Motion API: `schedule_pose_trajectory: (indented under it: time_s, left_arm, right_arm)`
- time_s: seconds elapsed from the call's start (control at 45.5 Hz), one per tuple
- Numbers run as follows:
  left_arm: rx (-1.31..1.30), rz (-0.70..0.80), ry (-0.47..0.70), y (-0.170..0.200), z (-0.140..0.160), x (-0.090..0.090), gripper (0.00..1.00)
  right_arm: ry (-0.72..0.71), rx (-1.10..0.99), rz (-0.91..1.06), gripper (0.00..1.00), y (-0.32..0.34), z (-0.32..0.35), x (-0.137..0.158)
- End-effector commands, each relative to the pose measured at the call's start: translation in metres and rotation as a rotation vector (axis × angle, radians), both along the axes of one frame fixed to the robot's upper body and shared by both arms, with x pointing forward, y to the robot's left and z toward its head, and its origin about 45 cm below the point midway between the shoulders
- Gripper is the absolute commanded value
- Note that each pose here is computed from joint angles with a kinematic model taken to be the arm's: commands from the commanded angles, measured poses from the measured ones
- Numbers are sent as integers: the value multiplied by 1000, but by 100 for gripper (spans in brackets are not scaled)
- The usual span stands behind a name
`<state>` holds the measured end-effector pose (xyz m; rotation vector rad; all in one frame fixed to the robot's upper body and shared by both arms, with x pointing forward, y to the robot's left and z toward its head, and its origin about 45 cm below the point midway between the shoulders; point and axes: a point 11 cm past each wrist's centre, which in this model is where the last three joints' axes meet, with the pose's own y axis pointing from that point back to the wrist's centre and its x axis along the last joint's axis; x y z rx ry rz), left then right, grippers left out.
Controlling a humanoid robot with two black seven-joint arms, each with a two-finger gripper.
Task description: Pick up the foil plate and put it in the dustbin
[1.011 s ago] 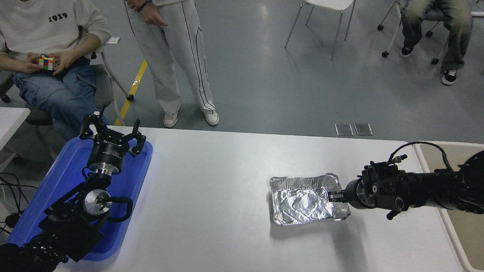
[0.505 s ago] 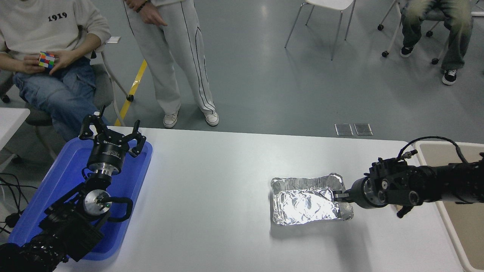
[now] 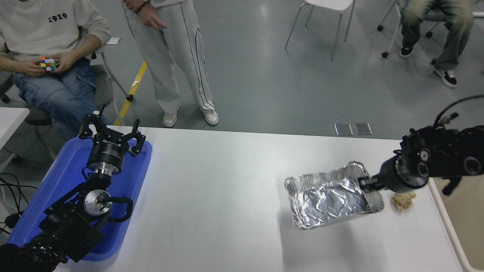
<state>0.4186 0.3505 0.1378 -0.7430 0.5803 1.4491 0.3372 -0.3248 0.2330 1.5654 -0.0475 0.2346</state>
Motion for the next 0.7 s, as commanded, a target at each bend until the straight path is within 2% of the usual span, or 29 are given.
schedule_pose_trajectory:
  time_s: [0.0,0.154,0.681]
  left_arm:
    - [-1,-1,-1,-1,0,0,100]
    - [1,0,1,0,0,0,100]
    - [-1,-2,0,-1,0,0,100]
  right_arm:
    - [115,-28,14,0,4,59,-5]
    - [155,-31,13,0,6,88,-6]
    - [-130,-2,13,0,13,192,18]
